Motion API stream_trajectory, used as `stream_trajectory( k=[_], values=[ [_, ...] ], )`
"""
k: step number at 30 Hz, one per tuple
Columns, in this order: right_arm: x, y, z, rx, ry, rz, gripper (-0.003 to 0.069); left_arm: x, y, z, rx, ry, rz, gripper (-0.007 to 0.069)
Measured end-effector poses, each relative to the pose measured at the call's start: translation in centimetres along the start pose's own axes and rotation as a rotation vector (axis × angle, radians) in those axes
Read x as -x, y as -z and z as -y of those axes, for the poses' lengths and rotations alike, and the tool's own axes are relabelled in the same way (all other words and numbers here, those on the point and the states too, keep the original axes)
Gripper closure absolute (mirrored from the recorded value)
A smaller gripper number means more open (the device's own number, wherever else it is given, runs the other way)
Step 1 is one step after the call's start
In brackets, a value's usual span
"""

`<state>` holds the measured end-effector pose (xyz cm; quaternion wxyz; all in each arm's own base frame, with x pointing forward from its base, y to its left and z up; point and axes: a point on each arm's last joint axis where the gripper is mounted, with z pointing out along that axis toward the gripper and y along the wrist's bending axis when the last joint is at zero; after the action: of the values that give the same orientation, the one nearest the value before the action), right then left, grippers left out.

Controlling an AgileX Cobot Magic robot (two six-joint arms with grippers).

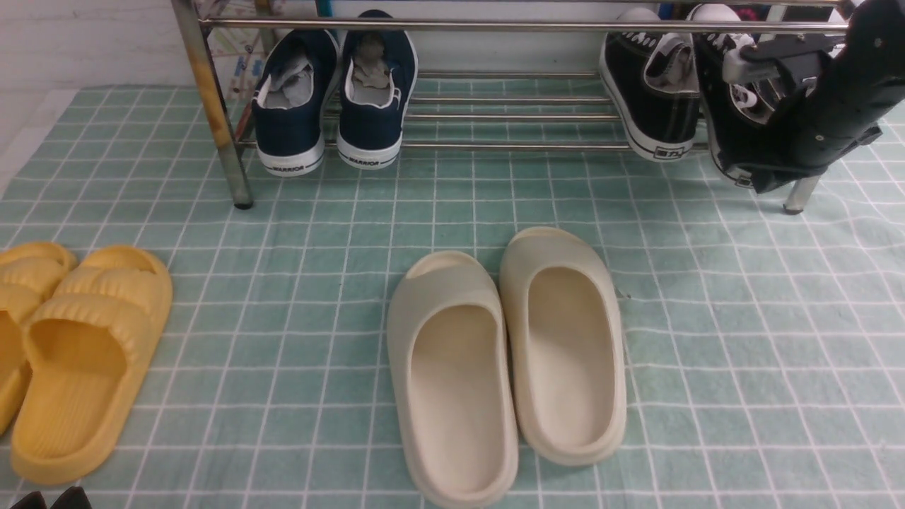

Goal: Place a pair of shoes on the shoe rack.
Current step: Use the right arm to put a shoe into the shoe rack

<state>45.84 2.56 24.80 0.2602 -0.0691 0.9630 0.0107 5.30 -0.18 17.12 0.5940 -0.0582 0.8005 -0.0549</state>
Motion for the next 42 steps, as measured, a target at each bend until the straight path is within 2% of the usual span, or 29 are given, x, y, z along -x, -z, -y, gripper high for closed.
stream_trajectory(
  k=[11,22,25,28,29,30,31,33,35,38,41,42],
  values=[
    [1.3,2.0,-0.1,0.008,-0.003,-0.013,0.0661,0.0,0.0,0.0,0.000,0.000,0.000,0.0388],
    [0.7,-0.7,0.0,0.012,-0.004,-0.068,0.0649,0.0,0.0,0.0,0.000,0.000,0.000,0.0388],
    [0.7,-0.7,0.0,0.012,-0.004,-0.069,0.0621,0.0,0.0,0.0,0.000,0.000,0.000,0.0388],
    [0.7,-0.5,0.0,0.014,-0.005,-0.071,0.0510,0.0,0.0,0.0,0.000,0.000,0.000,0.0388],
    [0.7,-0.5,0.0,0.014,-0.005,-0.071,0.0510,0.0,0.0,0.0,0.000,0.000,0.000,0.0388],
    [0.8,0.0,-0.1,0.016,-0.006,-0.069,0.0436,0.0,0.0,0.0,0.000,0.000,0.000,0.0388],
    [0.8,0.5,-0.1,0.016,-0.006,-0.066,0.0394,0.0,0.0,0.0,0.000,0.000,0.000,0.0388],
    [0.9,1.3,-0.1,0.019,-0.008,-0.059,0.0347,0.0,0.0,0.0,0.000,0.000,0.000,0.0388],
    [1.5,4.1,-0.2,0.018,-0.007,-0.011,0.0269,0.0,0.0,0.0,0.000,0.000,0.000,0.0388],
    [1.8,7.8,-0.3,0.016,-0.004,0.036,0.0222,0.0,0.0,0.0,0.000,0.000,0.000,0.0388],
    [1.2,12.1,-0.5,0.016,0.005,0.050,0.0213,0.0,0.0,0.0,0.000,0.000,0.000,0.0388],
    [1.2,12.1,-0.5,0.017,0.005,0.044,0.0214,0.0,0.0,0.0,0.000,0.000,0.000,0.0388]
  ],
)
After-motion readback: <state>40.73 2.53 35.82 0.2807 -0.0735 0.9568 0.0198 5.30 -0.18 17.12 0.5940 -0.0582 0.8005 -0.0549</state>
